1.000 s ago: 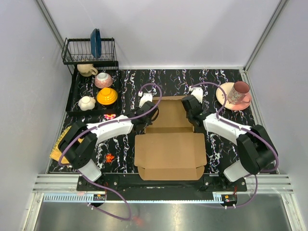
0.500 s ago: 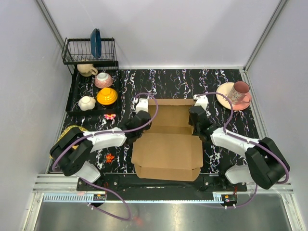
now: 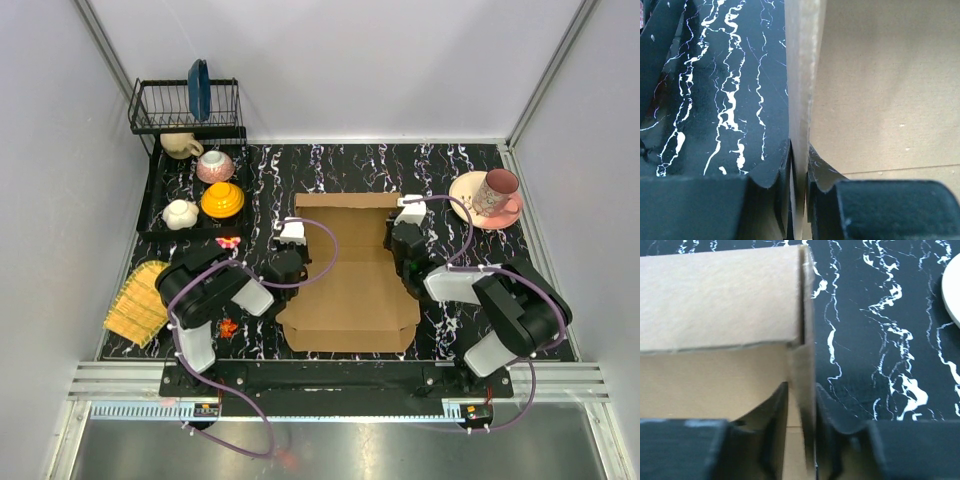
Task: Fold the paper box
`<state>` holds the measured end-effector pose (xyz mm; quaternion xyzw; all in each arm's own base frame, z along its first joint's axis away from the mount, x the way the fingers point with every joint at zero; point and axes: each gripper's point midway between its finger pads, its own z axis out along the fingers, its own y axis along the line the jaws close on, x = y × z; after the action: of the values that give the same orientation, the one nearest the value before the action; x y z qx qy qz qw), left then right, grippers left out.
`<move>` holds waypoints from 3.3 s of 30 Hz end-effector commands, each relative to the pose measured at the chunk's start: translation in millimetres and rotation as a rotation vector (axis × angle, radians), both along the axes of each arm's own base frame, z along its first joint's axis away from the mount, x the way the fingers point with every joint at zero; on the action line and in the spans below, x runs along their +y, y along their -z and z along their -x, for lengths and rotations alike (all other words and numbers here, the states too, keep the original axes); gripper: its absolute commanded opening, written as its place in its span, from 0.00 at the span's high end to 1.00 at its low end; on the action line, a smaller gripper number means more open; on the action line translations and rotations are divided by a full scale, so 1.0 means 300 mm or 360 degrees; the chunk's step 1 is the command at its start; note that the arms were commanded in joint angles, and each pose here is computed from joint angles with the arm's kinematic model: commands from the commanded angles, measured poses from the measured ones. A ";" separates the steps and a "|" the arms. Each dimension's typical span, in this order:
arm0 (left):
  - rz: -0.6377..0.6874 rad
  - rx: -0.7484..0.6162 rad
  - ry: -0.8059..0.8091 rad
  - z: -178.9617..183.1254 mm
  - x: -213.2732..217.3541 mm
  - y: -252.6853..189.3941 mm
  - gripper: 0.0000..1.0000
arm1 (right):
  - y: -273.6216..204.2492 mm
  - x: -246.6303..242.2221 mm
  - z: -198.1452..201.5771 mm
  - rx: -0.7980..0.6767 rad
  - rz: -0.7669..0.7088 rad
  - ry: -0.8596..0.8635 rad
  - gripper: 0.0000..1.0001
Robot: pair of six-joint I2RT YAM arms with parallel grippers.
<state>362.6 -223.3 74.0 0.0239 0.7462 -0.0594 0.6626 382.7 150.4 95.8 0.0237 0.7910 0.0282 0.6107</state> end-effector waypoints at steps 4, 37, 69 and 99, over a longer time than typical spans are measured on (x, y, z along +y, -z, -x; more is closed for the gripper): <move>0.0662 -0.0498 0.0040 0.001 -0.058 -0.331 0.83 | -0.056 0.091 0.026 -0.0025 -0.0244 -0.0141 0.39; 0.0282 -0.0524 -0.0265 0.041 0.015 -0.347 0.83 | -0.420 0.003 0.104 -0.0095 -0.0848 -0.0086 0.00; 0.0212 -0.0562 -0.0181 0.003 -0.061 -0.367 0.89 | -0.323 -0.032 0.023 -0.0014 -0.0786 -0.0108 0.02; 0.0244 -0.0065 0.0031 0.276 -0.014 -0.526 0.32 | -0.213 -0.050 0.062 0.0065 -0.0719 -0.0106 0.04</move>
<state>286.6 -233.2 222.6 -0.0044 0.6754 -0.1149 0.7284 369.8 145.0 175.7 0.1376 0.7619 0.2511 0.5810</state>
